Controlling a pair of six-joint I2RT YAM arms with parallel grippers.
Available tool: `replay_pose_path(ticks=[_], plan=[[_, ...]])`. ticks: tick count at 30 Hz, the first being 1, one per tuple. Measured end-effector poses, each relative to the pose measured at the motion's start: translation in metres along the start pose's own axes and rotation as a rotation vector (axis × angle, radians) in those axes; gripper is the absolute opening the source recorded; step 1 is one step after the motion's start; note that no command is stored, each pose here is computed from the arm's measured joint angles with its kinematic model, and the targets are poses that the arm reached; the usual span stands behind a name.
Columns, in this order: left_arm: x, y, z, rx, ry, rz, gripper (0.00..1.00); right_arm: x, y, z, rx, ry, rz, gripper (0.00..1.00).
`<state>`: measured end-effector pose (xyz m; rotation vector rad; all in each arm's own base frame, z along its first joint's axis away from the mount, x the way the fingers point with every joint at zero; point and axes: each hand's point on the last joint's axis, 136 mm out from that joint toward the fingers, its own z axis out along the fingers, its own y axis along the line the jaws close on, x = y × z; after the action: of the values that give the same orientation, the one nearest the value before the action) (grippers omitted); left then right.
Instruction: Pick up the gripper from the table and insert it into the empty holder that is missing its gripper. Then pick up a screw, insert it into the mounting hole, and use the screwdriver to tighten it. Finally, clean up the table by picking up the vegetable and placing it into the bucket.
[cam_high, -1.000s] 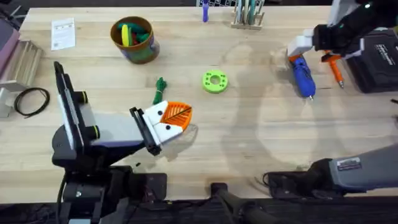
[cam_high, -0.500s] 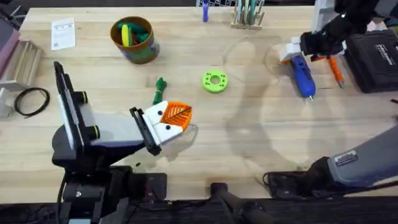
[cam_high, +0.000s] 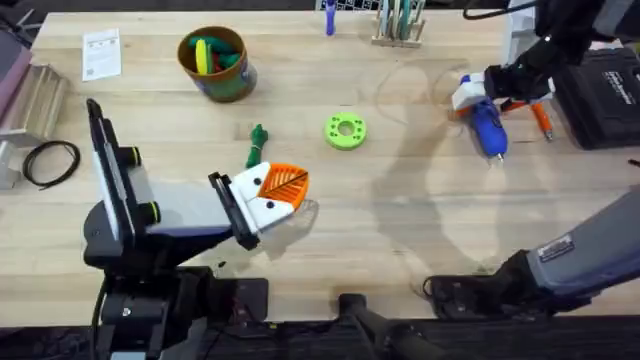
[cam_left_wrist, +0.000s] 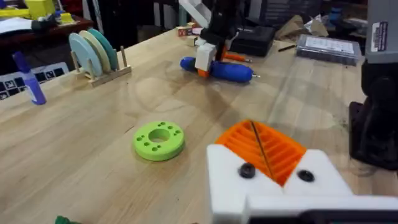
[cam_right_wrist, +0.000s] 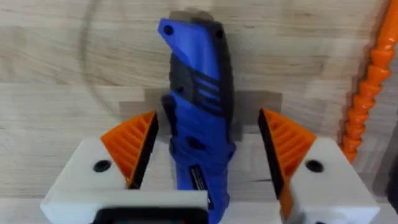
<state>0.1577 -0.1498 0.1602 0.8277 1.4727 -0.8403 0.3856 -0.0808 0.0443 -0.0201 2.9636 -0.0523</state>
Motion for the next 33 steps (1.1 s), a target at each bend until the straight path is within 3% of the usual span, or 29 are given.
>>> replay_pose_path(ticks=[13, 16, 18, 19, 20, 24, 25, 33], plan=[[0.000, 0.000, 0.000, 0.000, 0.000, 0.000, 0.004, -0.004, 0.001, 0.008, -0.003, -0.008, -0.042, 0.965], [0.000, 0.000, 0.000, 0.000, 0.000, 0.000, 0.004, -0.004, 0.001, 0.009, -0.006, -0.007, -0.044, 0.923], [0.000, 0.000, 0.000, 0.000, 0.000, 0.000, 0.004, -0.004, 0.002, 0.009, -0.008, -0.005, -0.046, 0.855], [0.000, 0.000, 0.000, 0.000, 0.000, 0.000, 0.004, -0.004, 0.001, 0.009, -0.007, -0.005, -0.049, 0.763], [0.000, 0.000, 0.000, 0.000, 0.000, 0.000, 0.004, -0.004, 0.001, 0.009, -0.007, -0.004, -0.050, 0.664], [0.000, 0.000, 0.000, 0.000, 0.000, 0.000, 0.004, -0.004, -0.001, 0.011, 0.006, -0.003, -0.055, 0.105], [0.000, 0.000, 0.000, 0.000, 0.000, 0.000, 0.004, -0.005, -0.002, 0.011, 0.008, -0.006, -0.050, 0.038], [0.000, 0.000, 0.000, 0.000, 0.000, 0.000, 0.004, -0.006, -0.002, 0.012, 0.010, -0.009, -0.051, 0.025]])
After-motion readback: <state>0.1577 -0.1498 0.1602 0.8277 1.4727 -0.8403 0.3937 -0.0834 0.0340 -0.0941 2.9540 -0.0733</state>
